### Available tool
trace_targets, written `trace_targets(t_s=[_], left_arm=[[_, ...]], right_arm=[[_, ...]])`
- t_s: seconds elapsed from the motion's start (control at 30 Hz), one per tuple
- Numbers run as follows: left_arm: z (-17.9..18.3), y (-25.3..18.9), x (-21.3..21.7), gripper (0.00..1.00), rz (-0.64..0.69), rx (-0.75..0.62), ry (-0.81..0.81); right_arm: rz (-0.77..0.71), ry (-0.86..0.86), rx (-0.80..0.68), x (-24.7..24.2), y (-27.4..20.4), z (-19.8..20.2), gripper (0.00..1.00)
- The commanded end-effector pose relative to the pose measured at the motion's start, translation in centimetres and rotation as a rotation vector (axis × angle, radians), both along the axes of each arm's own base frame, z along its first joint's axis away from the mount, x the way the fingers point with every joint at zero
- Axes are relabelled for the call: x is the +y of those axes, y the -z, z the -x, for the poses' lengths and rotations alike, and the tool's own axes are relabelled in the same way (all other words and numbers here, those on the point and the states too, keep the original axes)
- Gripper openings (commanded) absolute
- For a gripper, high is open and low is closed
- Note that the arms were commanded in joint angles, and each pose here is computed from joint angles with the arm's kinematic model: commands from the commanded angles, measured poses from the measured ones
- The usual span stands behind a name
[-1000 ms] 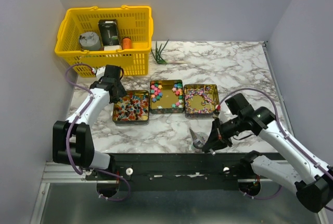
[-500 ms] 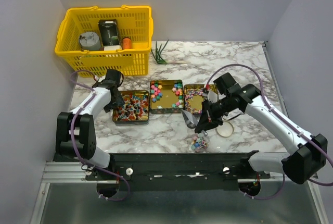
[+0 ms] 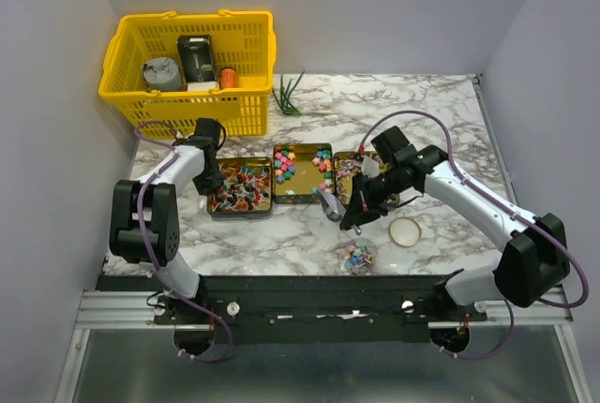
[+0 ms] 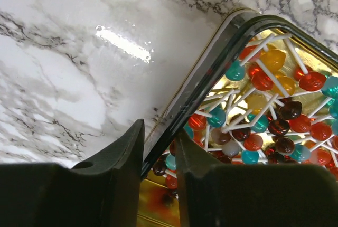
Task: Pack the candies
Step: Move the storage box to the center of the board.
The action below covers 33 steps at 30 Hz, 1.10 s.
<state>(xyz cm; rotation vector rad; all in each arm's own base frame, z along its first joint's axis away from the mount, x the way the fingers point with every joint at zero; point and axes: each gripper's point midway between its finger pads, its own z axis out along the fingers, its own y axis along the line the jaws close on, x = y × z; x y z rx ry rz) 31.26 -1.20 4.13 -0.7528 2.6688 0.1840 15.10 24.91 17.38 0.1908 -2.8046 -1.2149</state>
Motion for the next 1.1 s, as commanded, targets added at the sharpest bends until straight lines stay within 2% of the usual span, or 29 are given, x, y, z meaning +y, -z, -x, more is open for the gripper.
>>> trace_targets(t_s=[0.0,0.17,0.33,0.67,0.8,0.93,1.07], left_arm=[[-2.5,-0.5,-1.2,0.3,0.059,-0.046,-0.005],[-3.7,-0.6,-2.6,0.29,0.103,-0.083,0.035],[-4.2,-1.0,-5.8,0.29,0.129,-0.114,0.143],[-3.2,-0.7,-10.8,0.29,0.157,-0.114,0.276],[-2.9,-0.8,-12.2,0.24,0.173,-0.125,0.341],[-3.5,-1.3,-13.5,0.23,0.198,-0.165,0.406],[-4.4,-2.0,-14.2,0.18,0.191,-0.198,0.464]], right_arm=[[-0.021,-0.024,-0.057,1.2,0.1,-1.7,0.01],[0.01,-0.064,-0.067,2.1,0.7,-2.4,0.01],[0.008,-0.102,-0.062,3.9,0.9,-3.0,0.01],[0.08,-0.152,-0.088,6.4,1.2,-4.8,0.01],[0.089,-0.157,-0.066,7.2,1.9,-5.0,0.01],[0.166,-0.182,-0.082,7.0,3.7,-6.1,0.01],[0.34,-0.213,-0.187,5.1,5.1,-8.6,0.01]])
